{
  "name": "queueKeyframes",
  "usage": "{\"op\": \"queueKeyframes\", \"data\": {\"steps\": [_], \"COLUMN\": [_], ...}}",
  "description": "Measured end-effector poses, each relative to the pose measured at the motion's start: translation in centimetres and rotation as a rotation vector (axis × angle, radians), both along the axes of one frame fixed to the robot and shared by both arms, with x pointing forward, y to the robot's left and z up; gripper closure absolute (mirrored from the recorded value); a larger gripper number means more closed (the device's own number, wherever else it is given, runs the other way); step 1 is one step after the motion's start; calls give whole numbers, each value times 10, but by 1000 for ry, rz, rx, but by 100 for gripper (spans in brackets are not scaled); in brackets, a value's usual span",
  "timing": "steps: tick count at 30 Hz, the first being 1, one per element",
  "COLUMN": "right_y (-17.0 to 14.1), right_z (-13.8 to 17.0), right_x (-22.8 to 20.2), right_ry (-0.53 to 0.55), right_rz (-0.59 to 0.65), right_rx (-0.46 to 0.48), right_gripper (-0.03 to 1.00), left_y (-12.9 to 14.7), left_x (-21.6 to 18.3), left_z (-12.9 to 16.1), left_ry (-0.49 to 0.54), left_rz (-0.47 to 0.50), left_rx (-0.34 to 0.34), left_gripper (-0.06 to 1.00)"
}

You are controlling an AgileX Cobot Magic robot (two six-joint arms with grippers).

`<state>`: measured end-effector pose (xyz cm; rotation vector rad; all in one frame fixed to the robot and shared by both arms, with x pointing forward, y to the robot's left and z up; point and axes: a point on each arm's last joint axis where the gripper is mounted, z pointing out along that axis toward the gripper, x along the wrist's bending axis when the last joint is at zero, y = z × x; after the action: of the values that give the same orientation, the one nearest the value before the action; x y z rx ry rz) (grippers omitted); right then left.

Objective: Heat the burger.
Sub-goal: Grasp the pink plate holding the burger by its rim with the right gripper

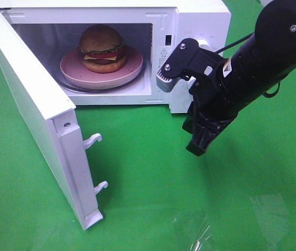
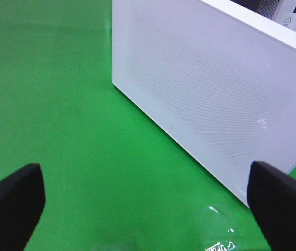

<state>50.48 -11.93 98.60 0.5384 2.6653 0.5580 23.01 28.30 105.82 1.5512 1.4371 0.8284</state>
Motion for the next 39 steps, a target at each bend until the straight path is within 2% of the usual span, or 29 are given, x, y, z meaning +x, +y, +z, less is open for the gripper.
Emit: {"op": "queueKeyframes", "data": {"steps": [1, 2, 3, 4, 5, 6, 7, 8, 9, 10, 11, 12, 13, 14, 15, 16, 17, 18, 19, 20, 21, 29, 33, 39], "right_y": [0, 0, 0, 0, 0, 0, 0, 0, 0, 0, 0, 0, 0, 0, 0, 0, 0, 0, 0, 0, 0, 14, 29, 50], "right_z": [1, 1, 1, 1, 1, 1, 1, 1, 1, 2, 2, 2, 2, 3, 3, 3, 4, 4, 4, 4, 5, 12, 23, 23], "right_x": [0, 0, 0, 0, 0, 0, 0, 1, 1, 2, 2, 4, 4, 5, 6, 6, 7, 7, 8, 8, 9, 8, 17, 30], "right_ry": [-55, -55, -102, -102, -145, -167, -167, -203, -203, -241, -241, -276, -276, -301, -311, -311, -326, -326, -332, -332, -349, -434, -494, -522], "right_rz": [143, 143, 272, 272, 392, 451, 451, 538, 538, 590, 590, 624, 624, 641, 649, 649, 655, 655, 646, 646, 631, 645, 639, 655], "right_rx": [-68, -68, -131, -131, -191, -220, -220, -263, -263, -295, -295, -322, -322, -344, -355, -355, -363, -363, -360, -360, -353, -367, -362, -363], "right_gripper": [86, 86, 85, 85, 84, 82, 82, 78, 78, 72, 72, 62, 62, 51, 43, 43, 29, 29, 18, 18, 10, 7, 7, 7], "left_y": [0, 0, 0, 0, 0, 0, 0, 0, 0, 0, 0, 0, 0, 0, 0, 0, 0, 0, 0, 0, 0, 0, 0, 0], "left_x": [0, 0, 0, 0, 0, 0, 0, 0, 0, 0, 0, 0, 0, 0, 0, 0, 0, 0, 0, 0, 0, 0, 0, 0], "left_z": [0, 0, 0, 0, 0, 0, 0, 0, 0, 0, 0, 0, 0, 0, 0, 0, 0, 0, 0, 0, 0, 0, 0, 0], "left_ry": [0, 0, 0, 0, 0, 0, 0, 0, 0, 0, 0, 0, 0, 0, 0, 0, 0, 0, 0, 0, 0, 0, 0, 0], "left_rz": [0, 0, 0, 0, 0, 0, 0, 0, 0, 0, 0, 0, 0, 0, 0, 0, 0, 0, 0, 0, 0, 0, 0, 0], "left_rx": [0, 0, 0, 0, 0, 0, 0, 0, 0, 0, 0, 0, 0, 0, 0, 0, 0, 0, 0, 0, 0, 0, 0, 0], "left_gripper": [-2, -2, -2, -2, -2, -2, -2, -2, -2, -2, -2, -2, -2, -2, -2, -2, -2, -2, -2, -2, -2, -2, -2, -2]}}
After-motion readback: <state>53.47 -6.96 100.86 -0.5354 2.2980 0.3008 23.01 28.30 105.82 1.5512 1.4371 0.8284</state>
